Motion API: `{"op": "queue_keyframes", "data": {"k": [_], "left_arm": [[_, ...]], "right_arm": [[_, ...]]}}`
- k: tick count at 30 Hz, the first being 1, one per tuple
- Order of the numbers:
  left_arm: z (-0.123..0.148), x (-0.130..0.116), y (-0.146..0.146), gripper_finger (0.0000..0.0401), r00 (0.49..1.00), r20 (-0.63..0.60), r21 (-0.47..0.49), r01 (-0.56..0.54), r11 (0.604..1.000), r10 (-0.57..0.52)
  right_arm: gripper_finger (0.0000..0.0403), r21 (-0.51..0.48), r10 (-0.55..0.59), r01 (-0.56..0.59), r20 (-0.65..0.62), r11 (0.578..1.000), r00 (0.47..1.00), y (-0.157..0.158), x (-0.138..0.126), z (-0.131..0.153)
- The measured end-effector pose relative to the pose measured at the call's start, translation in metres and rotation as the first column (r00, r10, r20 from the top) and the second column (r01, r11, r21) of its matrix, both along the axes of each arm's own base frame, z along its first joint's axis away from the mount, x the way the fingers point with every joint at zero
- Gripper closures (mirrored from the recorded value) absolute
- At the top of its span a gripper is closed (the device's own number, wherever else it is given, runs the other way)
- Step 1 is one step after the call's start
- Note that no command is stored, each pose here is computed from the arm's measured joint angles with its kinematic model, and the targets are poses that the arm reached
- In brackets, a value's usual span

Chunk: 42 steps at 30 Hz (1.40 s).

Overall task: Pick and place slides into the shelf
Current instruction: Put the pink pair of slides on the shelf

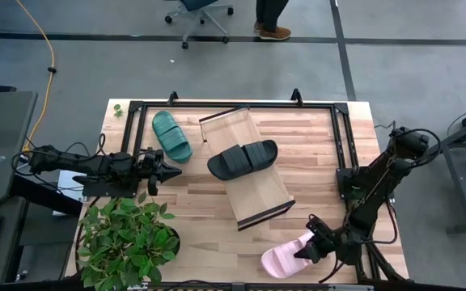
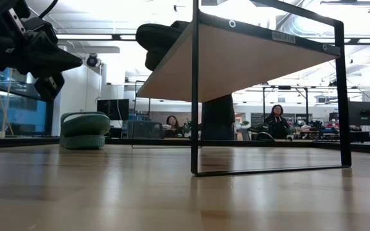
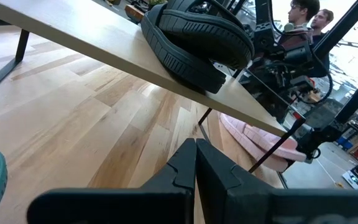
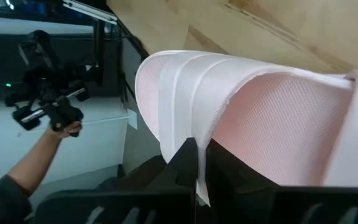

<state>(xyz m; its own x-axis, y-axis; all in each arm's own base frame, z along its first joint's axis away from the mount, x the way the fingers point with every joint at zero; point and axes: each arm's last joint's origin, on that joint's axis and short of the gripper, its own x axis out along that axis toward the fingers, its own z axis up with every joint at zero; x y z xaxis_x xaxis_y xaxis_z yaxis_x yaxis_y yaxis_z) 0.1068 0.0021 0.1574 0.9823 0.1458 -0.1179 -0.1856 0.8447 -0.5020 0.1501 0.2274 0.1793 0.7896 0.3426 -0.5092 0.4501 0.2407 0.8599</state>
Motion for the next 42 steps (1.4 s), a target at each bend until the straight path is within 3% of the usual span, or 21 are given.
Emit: {"op": "queue_keyframes", "data": {"k": [11,32,42], "left_arm": [[0.0,0.0,0.0,0.04,1.0,0.0,0.0,0.0,1.0,0.0],[0.0,0.0,0.0,0.04,1.0,0.0,0.0,0.0,1.0,0.0],[0.0,0.0,0.0,0.04,1.0,-0.001,0.004,0.0,1.0,0.0]], "right_arm": [[0.0403,0.031,-0.013,0.011,0.068,0.999,0.998,-0.005,-0.004,0.019],[0.0403,0.157,0.055,-0.1,0.269,0.982,0.962,-0.026,-0.029,0.081],[0.0403,0.093,0.063,-0.098,0.323,0.991,0.944,-0.031,-0.03,0.122]]}}
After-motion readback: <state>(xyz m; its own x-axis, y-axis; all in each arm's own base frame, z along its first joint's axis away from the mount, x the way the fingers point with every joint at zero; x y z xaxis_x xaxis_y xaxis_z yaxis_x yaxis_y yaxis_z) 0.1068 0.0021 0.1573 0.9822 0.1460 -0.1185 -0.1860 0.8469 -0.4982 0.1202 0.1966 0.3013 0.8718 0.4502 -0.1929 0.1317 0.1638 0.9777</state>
